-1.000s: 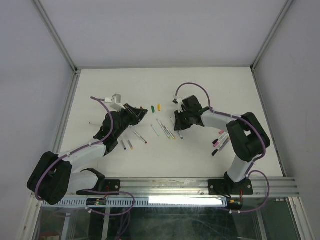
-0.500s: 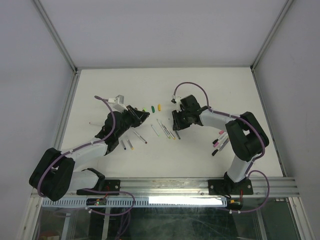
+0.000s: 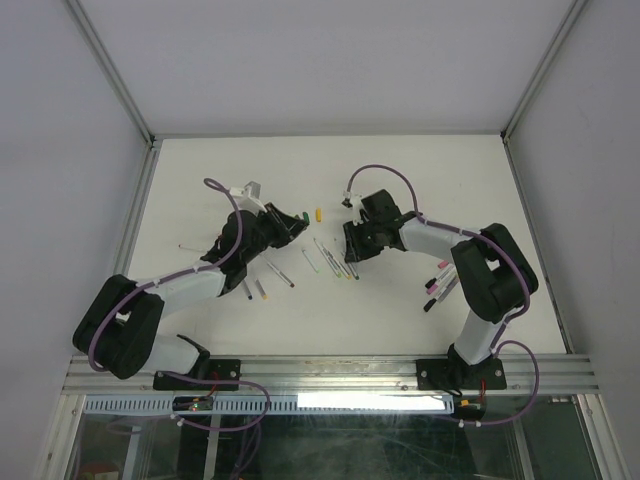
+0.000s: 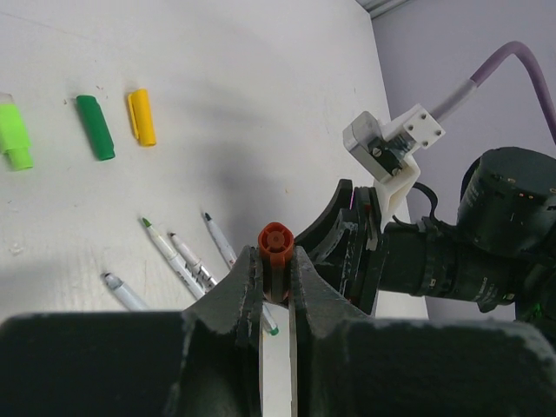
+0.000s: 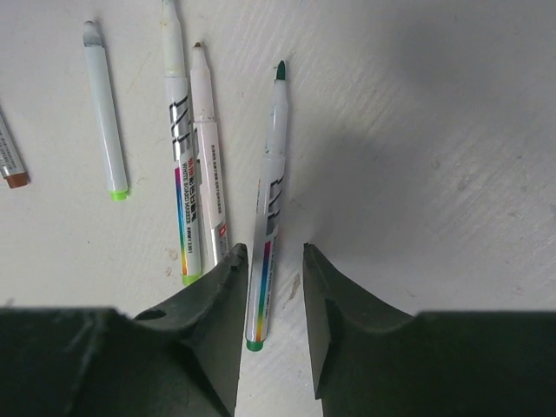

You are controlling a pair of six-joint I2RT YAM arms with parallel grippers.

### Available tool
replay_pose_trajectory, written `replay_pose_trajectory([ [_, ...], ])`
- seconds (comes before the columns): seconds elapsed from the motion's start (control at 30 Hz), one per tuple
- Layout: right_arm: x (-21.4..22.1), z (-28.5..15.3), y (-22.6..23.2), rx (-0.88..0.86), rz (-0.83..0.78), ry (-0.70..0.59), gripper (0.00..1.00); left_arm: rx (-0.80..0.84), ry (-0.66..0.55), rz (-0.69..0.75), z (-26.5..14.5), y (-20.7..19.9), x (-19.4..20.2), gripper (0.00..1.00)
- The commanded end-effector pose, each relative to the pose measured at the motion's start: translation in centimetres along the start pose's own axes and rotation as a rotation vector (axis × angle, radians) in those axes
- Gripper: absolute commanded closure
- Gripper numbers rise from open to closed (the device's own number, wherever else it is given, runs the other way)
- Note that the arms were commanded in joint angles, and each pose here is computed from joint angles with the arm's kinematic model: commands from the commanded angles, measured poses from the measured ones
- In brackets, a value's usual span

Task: Open the pen caps
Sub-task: Place the pen at the center of the board, then place the pen cap at the center of the board.

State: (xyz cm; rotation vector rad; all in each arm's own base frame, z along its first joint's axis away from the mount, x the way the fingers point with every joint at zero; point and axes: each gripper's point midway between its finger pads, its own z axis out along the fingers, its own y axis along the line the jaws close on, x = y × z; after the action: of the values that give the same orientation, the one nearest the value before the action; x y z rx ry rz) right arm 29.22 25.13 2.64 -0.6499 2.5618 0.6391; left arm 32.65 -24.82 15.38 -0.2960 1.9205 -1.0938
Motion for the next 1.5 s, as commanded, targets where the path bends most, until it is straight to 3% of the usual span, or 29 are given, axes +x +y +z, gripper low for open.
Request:
replay_pose_trajectory([
  [0.0, -2.6, -1.5, 1.3, -0.057, -0.032, -0.066, 0.66, -0.013, -0.011, 0.015, 1.7, -1.5, -0.9, 1.00],
  [0.27, -4.3, -3.8, 1.8, -0.103, -0.032, -0.134, 0.65, -0.225, 0.078, 0.065, 5.8, 0.8, 0.8, 1.00],
  [0.67, -5.6, -6.1, 1.0, -0.113, -0.035, -0.195, 0.65, -0.487, 0.159, 0.322, 11.6, 2.6, 2.6, 1.00],
  [1.17, -7.3, -9.7, -2.0, -0.070, 0.017, -0.296, 0.65, -0.667, 0.195, 0.482, 14.5, 5.1, 3.0, 0.95],
  [1.47, -7.3, -9.8, -2.2, -0.071, 0.023, -0.301, 0.65, -0.674, 0.231, 0.504, 15.0, 5.8, 3.9, 0.89],
])
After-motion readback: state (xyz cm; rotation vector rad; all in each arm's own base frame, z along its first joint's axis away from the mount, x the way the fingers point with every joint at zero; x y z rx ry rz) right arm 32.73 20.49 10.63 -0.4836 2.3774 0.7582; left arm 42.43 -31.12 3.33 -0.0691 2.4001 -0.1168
